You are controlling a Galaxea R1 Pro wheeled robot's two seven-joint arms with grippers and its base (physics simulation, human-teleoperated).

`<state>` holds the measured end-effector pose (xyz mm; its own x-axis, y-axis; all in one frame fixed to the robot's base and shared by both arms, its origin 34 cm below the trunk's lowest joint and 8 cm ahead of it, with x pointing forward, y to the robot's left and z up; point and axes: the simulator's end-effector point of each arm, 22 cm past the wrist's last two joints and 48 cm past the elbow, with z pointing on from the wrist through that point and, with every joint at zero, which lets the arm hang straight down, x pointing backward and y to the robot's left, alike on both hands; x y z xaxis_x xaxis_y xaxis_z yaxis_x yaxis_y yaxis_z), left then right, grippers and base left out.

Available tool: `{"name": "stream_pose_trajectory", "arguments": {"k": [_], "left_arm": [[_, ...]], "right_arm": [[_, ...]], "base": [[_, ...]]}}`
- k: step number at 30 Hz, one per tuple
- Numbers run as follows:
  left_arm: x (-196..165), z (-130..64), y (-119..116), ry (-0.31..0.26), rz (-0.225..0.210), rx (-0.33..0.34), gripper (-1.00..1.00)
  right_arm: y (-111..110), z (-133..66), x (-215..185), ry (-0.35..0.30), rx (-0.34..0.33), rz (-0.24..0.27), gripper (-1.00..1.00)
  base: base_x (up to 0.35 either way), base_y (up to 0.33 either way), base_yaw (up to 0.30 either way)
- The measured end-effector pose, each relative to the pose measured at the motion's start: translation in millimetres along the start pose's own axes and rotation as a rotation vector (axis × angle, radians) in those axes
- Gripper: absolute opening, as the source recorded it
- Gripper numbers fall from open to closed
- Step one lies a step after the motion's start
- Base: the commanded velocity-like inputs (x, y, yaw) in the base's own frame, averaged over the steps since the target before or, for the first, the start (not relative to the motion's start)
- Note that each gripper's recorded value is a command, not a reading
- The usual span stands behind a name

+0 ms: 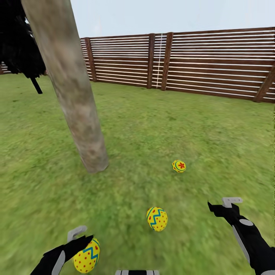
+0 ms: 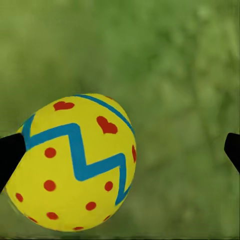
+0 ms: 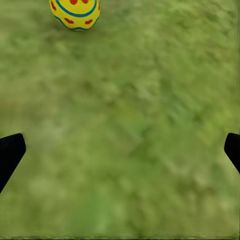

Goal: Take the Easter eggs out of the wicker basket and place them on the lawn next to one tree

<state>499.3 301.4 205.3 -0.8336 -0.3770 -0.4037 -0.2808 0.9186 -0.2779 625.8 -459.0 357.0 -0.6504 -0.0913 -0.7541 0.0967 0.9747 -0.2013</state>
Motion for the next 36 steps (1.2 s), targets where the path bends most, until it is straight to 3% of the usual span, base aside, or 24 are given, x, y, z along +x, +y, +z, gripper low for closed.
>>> {"name": "stream_pose_trajectory", "arguments": {"k": [8, 17, 36], "left_arm": [[-13, -7.9, -8, -0.027, 0.009, 0.012, 1.0], [-31, -19.6, -18, -0.066, 0.018, 0.029, 1.0], [-69, -57.3, -37, -0.093, 0.021, 0.039, 1.0]], "right_arm": [[-3, -8.2, -17, -0.031, 0.003, 0.007, 1.0], [-10, -20.5, -40, -0.074, 0.009, 0.015, 1.0], [-20, -44.6, -86, -0.078, 0.013, 0.025, 1.0]], "base": [[-0.338, 0.14, -0.002], [-0.337, 0.118, -0.177], [-0.07, 0.028, -0.209]]}}
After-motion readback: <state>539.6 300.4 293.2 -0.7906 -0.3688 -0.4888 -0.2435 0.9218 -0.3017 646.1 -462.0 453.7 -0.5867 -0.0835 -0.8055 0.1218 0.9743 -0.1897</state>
